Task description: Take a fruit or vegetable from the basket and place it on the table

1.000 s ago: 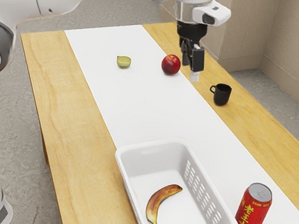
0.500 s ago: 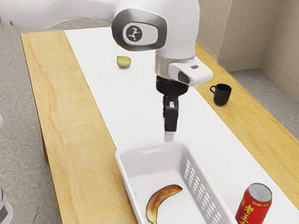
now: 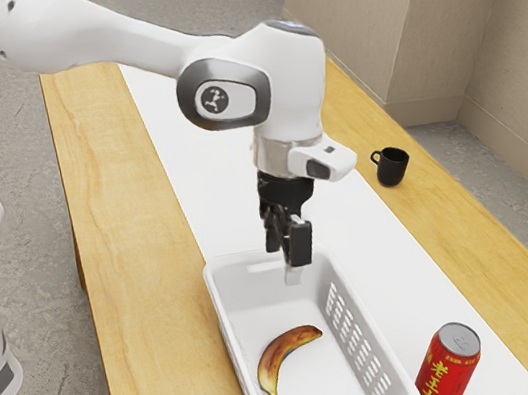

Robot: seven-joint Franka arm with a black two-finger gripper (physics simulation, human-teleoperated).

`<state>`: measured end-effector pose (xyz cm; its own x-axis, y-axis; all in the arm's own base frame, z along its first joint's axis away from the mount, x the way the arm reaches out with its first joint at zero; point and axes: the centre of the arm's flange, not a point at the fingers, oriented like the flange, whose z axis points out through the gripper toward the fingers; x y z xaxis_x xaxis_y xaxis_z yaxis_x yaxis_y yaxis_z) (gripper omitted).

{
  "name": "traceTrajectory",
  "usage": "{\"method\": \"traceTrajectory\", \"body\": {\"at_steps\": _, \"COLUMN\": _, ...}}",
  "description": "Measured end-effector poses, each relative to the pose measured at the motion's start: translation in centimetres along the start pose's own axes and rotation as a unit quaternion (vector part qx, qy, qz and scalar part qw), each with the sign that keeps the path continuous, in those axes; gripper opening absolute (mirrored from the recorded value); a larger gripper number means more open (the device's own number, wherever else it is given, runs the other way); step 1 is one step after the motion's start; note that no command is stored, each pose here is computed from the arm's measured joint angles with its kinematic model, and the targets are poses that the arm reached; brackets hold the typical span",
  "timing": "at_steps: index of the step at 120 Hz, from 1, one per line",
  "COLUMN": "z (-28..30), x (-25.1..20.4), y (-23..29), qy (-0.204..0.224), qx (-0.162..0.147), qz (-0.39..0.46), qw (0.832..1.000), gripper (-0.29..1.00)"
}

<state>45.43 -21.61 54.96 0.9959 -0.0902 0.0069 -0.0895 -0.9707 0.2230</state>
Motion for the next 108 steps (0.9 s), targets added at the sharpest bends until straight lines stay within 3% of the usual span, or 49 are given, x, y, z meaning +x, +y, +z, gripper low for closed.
{"method": "traceTrajectory", "body": {"at_steps": 42, "z": 2.5, "x": -1.2, "y": 2.8, "qy": 0.003, "qx": -0.004, "qz": -0.06, "qw": 0.998, "gripper": 0.7}}
{"method": "traceTrajectory", "body": {"at_steps": 68, "z": 3.4, "x": -1.8, "y": 4.5, "qy": 0.022, "qx": 0.049, "qz": -0.056, "qw": 0.997, "gripper": 0.7}}
{"method": "traceTrajectory", "body": {"at_steps": 108, "z": 5.6, "x": -2.5, "y": 7.3, "qy": 0.023, "qx": 0.077, "qz": -0.064, "qw": 0.995, "gripper": 0.7}}
